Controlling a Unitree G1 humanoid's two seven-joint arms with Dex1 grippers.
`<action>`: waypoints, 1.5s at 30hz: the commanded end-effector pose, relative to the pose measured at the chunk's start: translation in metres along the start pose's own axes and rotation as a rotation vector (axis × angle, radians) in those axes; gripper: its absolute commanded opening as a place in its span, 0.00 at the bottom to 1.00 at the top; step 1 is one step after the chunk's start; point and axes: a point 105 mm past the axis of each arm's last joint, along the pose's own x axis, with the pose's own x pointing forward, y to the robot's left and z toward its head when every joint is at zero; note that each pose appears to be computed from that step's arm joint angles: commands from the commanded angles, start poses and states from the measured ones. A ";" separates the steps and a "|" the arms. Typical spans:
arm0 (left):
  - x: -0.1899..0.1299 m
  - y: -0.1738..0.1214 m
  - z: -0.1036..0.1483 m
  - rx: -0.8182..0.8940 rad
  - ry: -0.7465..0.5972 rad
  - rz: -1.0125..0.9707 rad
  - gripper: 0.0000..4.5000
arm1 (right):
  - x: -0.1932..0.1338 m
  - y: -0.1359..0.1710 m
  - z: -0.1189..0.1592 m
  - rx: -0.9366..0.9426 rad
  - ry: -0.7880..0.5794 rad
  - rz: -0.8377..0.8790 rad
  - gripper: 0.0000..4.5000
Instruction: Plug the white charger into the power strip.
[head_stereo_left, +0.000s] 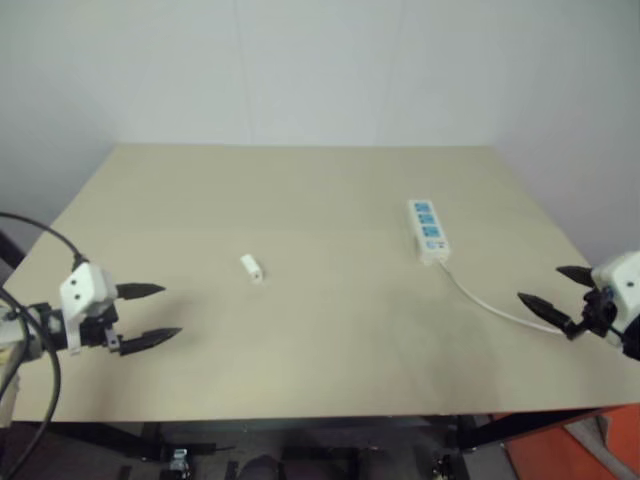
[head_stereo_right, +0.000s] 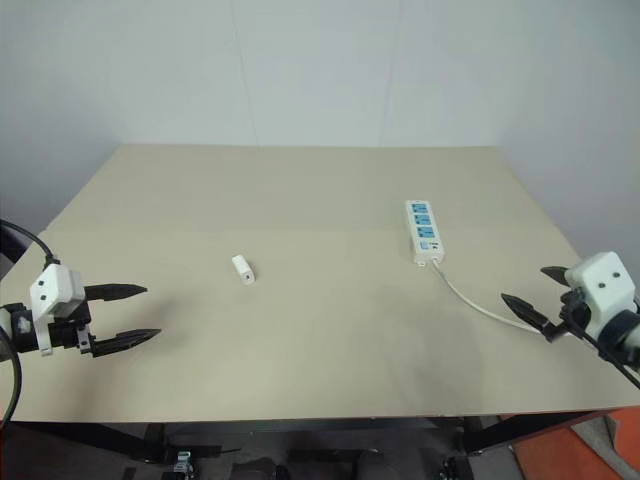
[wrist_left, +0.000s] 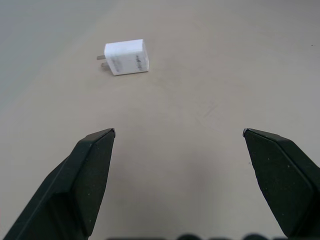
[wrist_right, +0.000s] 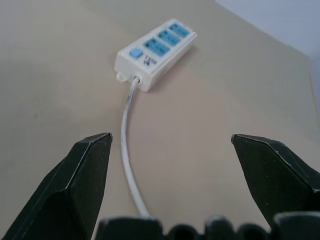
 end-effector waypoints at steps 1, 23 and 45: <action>0.003 0.005 0.013 0.060 0.003 -0.012 1.00 | 0.029 0.005 -0.009 0.050 0.014 -0.006 1.00; 0.019 0.001 0.030 0.179 0.050 -0.098 1.00 | 0.135 0.031 -0.031 0.268 0.155 0.083 0.48; 0.028 0.003 0.032 0.179 0.043 -0.155 1.00 | 0.042 0.085 -0.023 0.086 0.104 0.272 0.00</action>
